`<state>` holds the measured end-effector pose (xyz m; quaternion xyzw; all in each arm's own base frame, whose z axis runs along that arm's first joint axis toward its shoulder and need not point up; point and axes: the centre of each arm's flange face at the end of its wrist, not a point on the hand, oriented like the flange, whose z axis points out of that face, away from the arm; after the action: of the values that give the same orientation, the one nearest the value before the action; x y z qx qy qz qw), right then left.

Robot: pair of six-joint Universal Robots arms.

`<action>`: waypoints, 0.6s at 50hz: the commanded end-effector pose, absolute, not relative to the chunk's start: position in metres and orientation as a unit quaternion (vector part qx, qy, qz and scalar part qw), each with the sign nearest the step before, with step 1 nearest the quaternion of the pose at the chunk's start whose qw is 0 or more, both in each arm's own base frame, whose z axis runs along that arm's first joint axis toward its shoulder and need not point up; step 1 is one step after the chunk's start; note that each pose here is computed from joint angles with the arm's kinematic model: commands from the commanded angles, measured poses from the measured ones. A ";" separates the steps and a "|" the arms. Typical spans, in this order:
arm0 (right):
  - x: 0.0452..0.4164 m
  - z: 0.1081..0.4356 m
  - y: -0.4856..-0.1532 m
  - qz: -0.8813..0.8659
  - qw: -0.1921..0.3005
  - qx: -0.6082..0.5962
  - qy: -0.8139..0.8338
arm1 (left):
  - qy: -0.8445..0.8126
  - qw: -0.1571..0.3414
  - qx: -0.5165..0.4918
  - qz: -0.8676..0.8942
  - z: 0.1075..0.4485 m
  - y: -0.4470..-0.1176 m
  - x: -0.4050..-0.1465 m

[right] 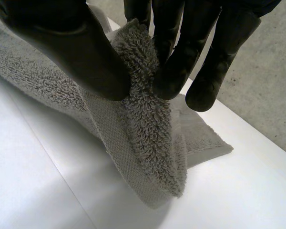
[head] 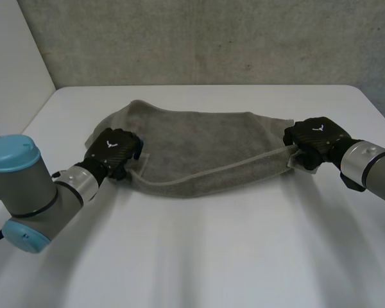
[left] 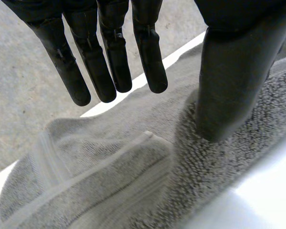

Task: Fold the towel.

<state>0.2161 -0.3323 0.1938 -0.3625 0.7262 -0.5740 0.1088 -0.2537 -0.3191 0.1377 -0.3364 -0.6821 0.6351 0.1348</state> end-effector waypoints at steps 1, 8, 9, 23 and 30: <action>0.217 0.189 -0.329 -0.572 0.111 -0.363 0.727 | -0.647 0.119 -0.336 0.674 0.152 -0.333 -0.254; 0.219 0.184 -0.328 -0.570 0.111 -0.367 0.726 | -0.598 0.100 -0.337 0.720 0.183 -0.360 -0.256; 0.219 0.183 -0.328 -0.570 0.112 -0.367 0.727 | -0.598 0.100 -0.337 0.720 0.183 -0.360 -0.256; 0.219 0.179 -0.329 -0.568 0.112 -0.367 0.729 | -0.635 0.136 -0.367 0.666 0.149 -0.395 -0.272; 0.219 0.176 -0.329 -0.565 0.112 -0.367 0.731 | -0.641 0.118 -0.398 0.645 0.134 -0.397 -0.275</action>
<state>0.2187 -0.3289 0.1779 -0.3668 0.7290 -0.5671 0.1116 -0.2729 -0.3956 0.1449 -0.3766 -0.6360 0.6607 0.1310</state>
